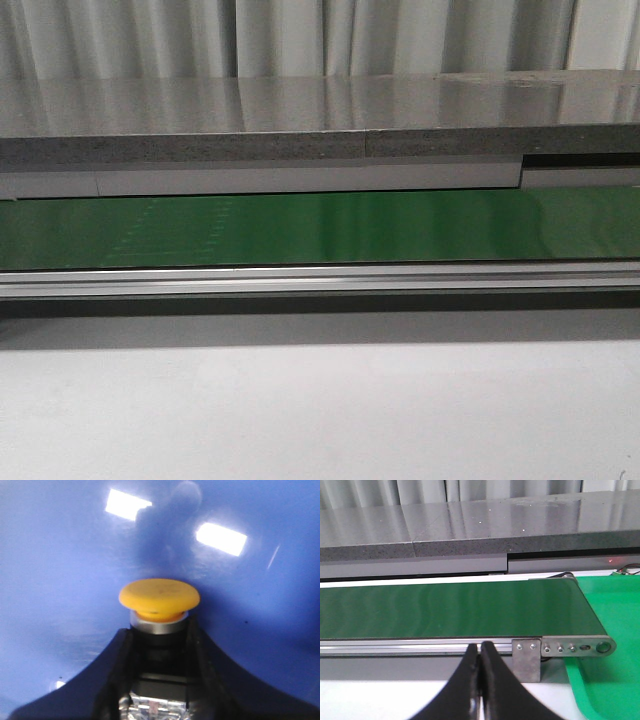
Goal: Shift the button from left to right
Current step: 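Lift the button and set it on the green belt, open left gripper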
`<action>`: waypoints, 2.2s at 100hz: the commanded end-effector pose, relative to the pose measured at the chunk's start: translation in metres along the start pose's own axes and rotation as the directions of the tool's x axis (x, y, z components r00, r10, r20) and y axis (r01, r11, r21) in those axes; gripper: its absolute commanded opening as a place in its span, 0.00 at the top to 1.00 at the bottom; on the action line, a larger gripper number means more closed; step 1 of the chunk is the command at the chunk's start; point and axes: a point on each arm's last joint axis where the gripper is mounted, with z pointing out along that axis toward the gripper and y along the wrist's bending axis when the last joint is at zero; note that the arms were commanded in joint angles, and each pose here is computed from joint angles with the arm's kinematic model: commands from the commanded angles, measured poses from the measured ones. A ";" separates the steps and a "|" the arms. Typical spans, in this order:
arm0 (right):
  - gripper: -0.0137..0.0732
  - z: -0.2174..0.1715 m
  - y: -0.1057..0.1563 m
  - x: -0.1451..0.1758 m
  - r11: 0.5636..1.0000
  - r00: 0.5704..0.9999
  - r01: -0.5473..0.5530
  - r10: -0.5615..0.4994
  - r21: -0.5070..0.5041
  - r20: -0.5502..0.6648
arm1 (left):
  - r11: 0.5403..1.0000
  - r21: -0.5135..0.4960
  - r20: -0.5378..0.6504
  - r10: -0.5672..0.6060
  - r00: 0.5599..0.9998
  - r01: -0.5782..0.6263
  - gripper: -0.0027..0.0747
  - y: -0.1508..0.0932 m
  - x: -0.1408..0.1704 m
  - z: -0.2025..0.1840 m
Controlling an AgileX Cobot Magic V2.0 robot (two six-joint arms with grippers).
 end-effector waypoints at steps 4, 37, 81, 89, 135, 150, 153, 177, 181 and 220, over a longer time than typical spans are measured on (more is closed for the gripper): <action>0.92 -0.003 0.001 -0.014 1.000 0.993 0.000 0.001 -0.006 0.121 | 1.000 0.004 0.065 -0.014 0.998 0.014 0.99 0.003 -0.008 -0.028; 0.92 -0.003 0.001 -0.014 1.000 0.993 0.000 0.001 -0.006 0.121 | 0.997 0.079 0.190 0.008 0.982 -0.024 0.99 -0.003 -0.021 -0.107; 0.92 -0.003 0.001 -0.014 1.000 0.993 0.000 0.001 -0.006 0.121 | 0.948 0.179 0.209 0.226 0.951 -0.265 0.99 -0.078 -0.011 -0.126; 0.92 -0.003 0.001 -0.014 1.000 0.993 0.000 0.001 -0.006 0.121 | 0.943 0.181 0.204 0.242 0.948 -0.280 0.99 -0.085 -0.011 -0.124; 0.92 -0.003 0.001 -0.014 1.000 0.993 0.000 0.001 -0.006 0.121 | 0.940 0.182 0.200 0.252 0.947 -0.289 0.22 -0.088 -0.010 -0.124; 0.92 -0.003 0.001 -0.014 1.000 0.993 0.000 0.001 -0.006 0.121 | 0.939 0.191 0.182 0.253 0.950 -0.287 0.21 -0.088 -0.008 -0.124; 0.92 -0.003 0.001 -0.014 1.000 0.993 0.000 0.001 -0.006 0.121 | 0.938 0.198 0.182 0.251 0.951 -0.285 0.21 -0.088 -0.007 -0.125; 0.92 -0.003 0.001 -0.014 1.000 0.993 0.000 0.001 -0.006 0.121 | 0.932 0.219 0.319 0.210 0.924 -0.287 0.21 -0.086 0.000 -0.163; 0.92 -0.003 0.001 -0.014 1.000 0.993 0.000 0.001 -0.006 0.121 | 0.931 0.223 0.356 0.197 0.914 -0.288 0.21 -0.085 0.002 -0.172; 0.92 -0.003 0.001 -0.014 1.000 0.993 0.000 0.001 -0.006 0.121 | 0.894 0.170 0.754 0.153 0.639 -0.414 0.21 -0.096 0.085 -0.242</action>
